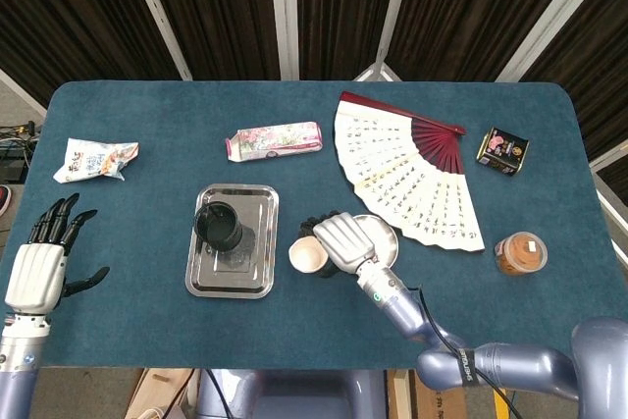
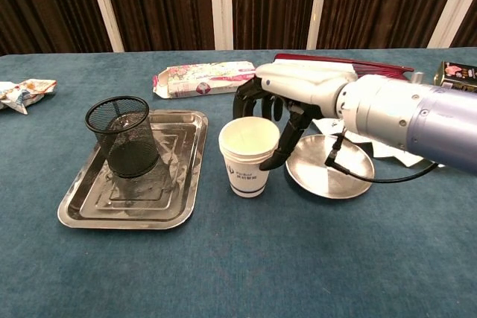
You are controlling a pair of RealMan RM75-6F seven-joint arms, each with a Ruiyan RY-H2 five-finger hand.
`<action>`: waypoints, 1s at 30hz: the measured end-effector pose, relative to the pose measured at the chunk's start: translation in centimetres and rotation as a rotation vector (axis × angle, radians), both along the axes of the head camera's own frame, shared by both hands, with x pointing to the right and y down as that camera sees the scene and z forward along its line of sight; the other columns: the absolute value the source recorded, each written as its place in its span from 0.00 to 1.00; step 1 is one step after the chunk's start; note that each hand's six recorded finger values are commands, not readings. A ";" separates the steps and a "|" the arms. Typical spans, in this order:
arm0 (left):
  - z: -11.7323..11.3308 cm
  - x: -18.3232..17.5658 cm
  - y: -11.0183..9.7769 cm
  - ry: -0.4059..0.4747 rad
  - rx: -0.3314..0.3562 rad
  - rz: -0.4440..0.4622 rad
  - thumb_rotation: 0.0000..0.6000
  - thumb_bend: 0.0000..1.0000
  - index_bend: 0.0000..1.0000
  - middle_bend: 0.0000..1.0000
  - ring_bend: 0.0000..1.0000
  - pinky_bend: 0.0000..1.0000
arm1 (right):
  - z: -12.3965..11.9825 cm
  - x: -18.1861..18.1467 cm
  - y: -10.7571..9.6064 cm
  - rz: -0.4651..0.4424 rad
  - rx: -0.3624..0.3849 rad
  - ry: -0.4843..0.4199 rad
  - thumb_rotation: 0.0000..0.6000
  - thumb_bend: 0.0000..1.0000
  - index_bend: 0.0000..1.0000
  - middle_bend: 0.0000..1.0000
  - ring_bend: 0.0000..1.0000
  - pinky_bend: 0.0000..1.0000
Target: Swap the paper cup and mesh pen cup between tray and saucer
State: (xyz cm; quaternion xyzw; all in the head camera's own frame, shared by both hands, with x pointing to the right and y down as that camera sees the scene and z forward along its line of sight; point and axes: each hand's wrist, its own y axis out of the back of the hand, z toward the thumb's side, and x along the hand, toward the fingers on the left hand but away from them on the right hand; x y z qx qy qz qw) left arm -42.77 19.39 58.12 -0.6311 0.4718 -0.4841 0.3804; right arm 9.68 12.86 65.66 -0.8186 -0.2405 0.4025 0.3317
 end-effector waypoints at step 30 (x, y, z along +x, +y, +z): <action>0.8 0.6 0.2 -0.028 -0.008 0.007 1.00 0.02 0.20 0.00 0.00 0.13 | 0.0 12.0 -2.4 0.170 -0.054 0.089 1.00 0.00 0.35 0.38 0.39 0.31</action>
